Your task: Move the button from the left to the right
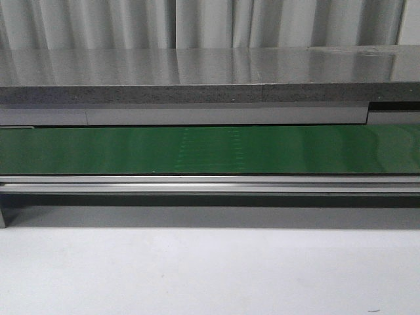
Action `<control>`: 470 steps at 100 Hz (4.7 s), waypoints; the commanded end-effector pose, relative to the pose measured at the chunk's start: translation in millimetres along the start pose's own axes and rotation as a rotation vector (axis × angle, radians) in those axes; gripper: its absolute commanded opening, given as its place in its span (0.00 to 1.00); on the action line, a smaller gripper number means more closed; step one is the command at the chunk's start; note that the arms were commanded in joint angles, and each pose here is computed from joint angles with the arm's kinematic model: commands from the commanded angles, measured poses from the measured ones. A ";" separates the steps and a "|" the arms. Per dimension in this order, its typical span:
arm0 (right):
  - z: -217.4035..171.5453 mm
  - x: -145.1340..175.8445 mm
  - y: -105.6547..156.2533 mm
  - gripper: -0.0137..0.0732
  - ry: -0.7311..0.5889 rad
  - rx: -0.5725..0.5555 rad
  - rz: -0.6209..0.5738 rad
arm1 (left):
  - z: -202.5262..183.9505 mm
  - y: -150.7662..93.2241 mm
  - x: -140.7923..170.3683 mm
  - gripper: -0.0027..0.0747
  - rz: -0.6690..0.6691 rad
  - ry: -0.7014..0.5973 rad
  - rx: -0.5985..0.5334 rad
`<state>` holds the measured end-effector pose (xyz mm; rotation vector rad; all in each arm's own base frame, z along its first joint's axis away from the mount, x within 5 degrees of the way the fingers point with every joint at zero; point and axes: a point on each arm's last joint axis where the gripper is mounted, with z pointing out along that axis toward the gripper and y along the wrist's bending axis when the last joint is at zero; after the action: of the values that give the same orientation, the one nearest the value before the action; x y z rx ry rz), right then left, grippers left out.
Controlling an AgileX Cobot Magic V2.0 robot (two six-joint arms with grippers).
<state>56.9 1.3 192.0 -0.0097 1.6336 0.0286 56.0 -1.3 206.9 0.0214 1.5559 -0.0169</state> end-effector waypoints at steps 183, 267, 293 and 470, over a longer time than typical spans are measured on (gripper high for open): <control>-1.7 -8.1 0.1 0.08 -0.097 0.000 -0.011 | 71.4 -2.2 -123.5 0.05 -0.055 0.640 0.013; -1.7 -8.1 0.1 0.08 -0.097 0.000 -0.011 | 74.4 -2.9 -127.7 0.82 -0.069 0.584 0.018; -1.7 -8.1 0.1 0.08 -0.097 0.000 -0.011 | 94.3 6.0 -139.5 0.80 -0.002 0.627 -0.042; -1.7 -8.1 0.1 0.08 -0.097 0.000 -0.011 | 304.6 116.2 34.6 0.80 -0.071 1.213 -0.193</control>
<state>56.9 1.3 192.0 -0.0097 1.6336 0.0286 358.7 106.0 154.8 -0.2067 2.8520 0.0994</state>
